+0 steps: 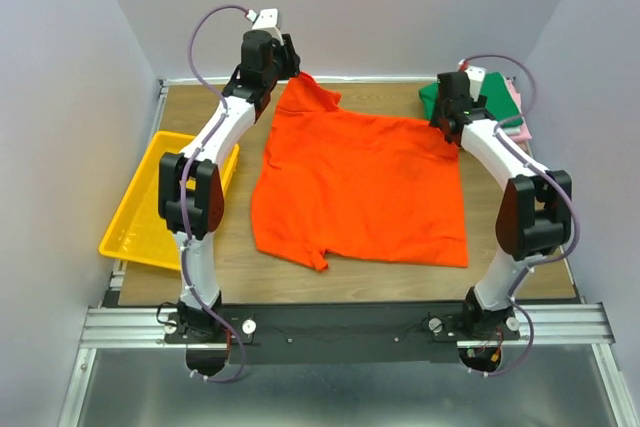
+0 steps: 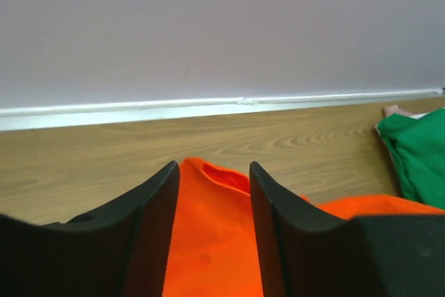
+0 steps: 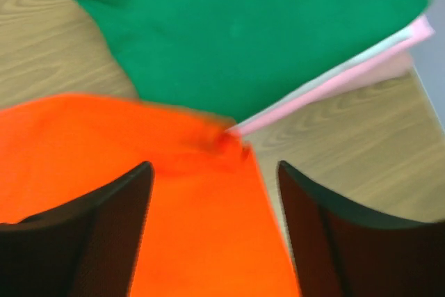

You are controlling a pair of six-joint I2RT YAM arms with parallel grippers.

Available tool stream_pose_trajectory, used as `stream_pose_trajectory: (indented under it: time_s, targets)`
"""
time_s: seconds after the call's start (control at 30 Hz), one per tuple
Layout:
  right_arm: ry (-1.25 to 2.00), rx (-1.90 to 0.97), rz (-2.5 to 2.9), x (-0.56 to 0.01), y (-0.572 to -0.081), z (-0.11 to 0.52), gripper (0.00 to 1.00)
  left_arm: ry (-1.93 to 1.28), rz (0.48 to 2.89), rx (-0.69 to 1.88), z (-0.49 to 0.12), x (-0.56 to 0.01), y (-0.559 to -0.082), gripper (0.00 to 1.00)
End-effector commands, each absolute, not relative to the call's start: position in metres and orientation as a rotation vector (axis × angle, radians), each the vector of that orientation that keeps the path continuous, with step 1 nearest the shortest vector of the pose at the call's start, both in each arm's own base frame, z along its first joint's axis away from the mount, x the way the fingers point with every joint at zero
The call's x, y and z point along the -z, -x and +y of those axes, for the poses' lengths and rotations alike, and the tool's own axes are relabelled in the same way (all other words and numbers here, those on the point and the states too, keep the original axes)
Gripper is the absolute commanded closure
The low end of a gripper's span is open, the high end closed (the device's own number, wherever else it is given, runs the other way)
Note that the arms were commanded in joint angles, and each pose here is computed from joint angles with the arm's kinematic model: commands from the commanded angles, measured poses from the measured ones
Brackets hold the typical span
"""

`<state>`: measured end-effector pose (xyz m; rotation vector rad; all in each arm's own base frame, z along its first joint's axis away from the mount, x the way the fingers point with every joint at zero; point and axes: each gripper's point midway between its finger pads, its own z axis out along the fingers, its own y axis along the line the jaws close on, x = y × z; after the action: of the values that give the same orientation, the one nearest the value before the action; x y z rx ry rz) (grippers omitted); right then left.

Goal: Fold and stack the t-shirts
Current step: Flatten the tshirt out

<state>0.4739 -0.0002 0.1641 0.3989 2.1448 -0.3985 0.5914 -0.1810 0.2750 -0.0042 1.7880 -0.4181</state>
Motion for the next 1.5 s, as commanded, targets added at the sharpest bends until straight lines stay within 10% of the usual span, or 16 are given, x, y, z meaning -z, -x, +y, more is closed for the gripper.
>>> stream_pose_trajectory:
  time_s: [0.0,0.6,1.47]
  targets:
    - [-0.349,0.241,2.094,-0.188,-0.493,0.022,0.16,0.012,1.713,0.429,-0.178,-0.323,-0.591,0.43]
    - [-0.162,-0.532,2.307,-0.127,-0.361,0.126,0.13,-0.058,2.06,0.459,-0.204,-0.142,-0.434,0.39]
    - [-0.418,-0.205,2.552,-0.013,-0.34,0.091,0.11,-0.171,2.314,0.517,-0.227,-0.022,-0.396,0.39]
